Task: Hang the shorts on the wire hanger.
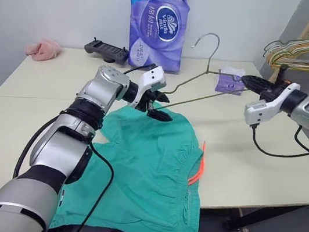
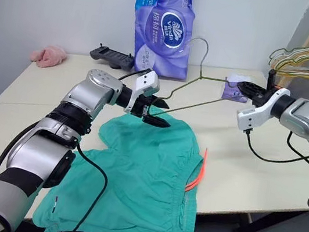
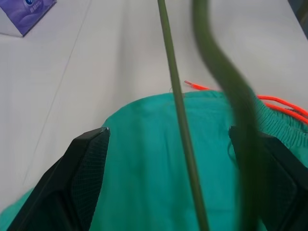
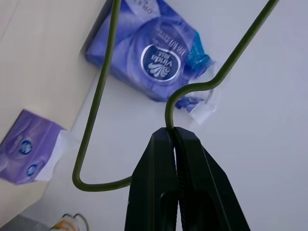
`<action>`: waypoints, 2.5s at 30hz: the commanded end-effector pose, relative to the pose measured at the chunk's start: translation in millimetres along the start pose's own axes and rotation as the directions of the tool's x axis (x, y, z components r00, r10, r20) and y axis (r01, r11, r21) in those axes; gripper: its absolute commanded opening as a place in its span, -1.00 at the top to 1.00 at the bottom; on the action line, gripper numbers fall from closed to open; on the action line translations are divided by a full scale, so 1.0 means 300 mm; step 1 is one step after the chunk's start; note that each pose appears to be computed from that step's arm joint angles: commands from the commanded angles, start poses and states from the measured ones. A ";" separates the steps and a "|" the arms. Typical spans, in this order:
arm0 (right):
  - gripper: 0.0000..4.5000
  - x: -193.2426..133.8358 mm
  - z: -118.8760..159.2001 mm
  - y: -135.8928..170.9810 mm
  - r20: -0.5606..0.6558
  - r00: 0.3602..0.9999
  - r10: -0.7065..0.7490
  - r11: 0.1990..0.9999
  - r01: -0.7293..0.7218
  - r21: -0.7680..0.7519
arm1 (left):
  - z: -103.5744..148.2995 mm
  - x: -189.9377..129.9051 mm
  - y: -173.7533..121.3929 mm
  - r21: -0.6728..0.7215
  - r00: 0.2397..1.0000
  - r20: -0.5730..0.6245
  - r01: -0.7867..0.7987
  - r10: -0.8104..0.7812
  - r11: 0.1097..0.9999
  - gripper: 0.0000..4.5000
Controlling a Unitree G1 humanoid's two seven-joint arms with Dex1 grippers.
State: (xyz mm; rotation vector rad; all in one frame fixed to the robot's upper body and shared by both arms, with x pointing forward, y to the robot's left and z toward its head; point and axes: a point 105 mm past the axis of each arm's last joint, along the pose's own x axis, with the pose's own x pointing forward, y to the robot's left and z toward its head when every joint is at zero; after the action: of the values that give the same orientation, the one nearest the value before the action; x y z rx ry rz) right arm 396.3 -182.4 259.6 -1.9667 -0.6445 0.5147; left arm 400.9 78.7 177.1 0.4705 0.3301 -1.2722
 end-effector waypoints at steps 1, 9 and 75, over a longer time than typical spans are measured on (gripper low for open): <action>0.99 0.003 -0.013 -0.128 -0.012 0.994 -0.109 0.994 0.109 -0.013 | 0.053 -0.004 0.016 0.060 0.999 0.023 -0.024 0.023 0.998 -0.86; 1.00 0.004 -0.025 -0.133 -0.030 0.994 -0.102 0.995 0.102 -0.004 | 0.027 -0.018 0.034 0.045 0.999 0.007 -0.050 0.050 0.998 -0.34; -0.99 -0.027 0.039 0.104 0.043 0.956 0.290 0.840 -0.276 0.466 | 0.037 -0.004 0.048 0.093 0.994 0.031 -0.103 0.101 0.990 0.03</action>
State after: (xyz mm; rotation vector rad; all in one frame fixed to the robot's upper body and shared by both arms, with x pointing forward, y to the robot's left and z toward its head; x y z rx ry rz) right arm 392.1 -198.3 208.6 -1.6233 -0.1320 0.7671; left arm 412.9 80.1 171.4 0.5217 0.2849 -1.1980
